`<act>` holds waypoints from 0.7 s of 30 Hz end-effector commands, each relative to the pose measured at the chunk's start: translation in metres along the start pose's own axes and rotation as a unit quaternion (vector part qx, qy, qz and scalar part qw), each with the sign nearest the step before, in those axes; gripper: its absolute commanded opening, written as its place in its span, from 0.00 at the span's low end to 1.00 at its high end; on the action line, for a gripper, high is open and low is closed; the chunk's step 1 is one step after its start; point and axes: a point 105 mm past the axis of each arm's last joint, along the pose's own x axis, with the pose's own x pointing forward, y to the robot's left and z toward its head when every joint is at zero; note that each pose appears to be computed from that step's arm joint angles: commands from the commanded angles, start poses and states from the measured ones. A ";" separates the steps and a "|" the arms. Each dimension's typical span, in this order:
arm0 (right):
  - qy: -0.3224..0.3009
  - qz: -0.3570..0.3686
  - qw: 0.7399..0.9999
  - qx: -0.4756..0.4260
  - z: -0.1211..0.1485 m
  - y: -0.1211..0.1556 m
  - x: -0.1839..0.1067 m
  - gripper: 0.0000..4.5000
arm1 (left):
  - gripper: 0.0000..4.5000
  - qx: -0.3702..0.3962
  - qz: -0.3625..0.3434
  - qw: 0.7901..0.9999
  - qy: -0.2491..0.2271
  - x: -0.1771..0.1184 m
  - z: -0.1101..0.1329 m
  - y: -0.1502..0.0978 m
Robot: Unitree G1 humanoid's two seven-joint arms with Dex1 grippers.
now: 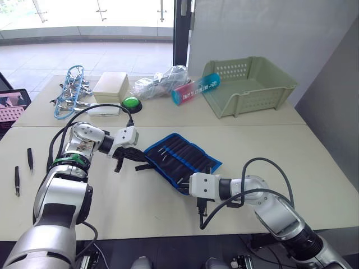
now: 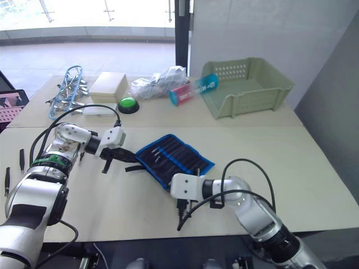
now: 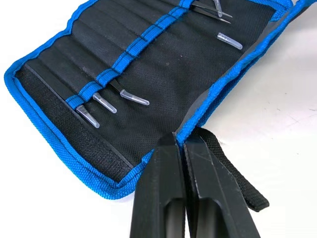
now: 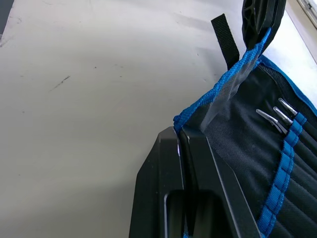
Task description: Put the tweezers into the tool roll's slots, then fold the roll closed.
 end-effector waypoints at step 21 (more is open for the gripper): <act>-0.080 0.033 0.964 0.250 0.024 -0.009 -0.018 0.81 | 0.00 0.141 -0.020 0.990 0.025 -0.019 -0.024 -0.044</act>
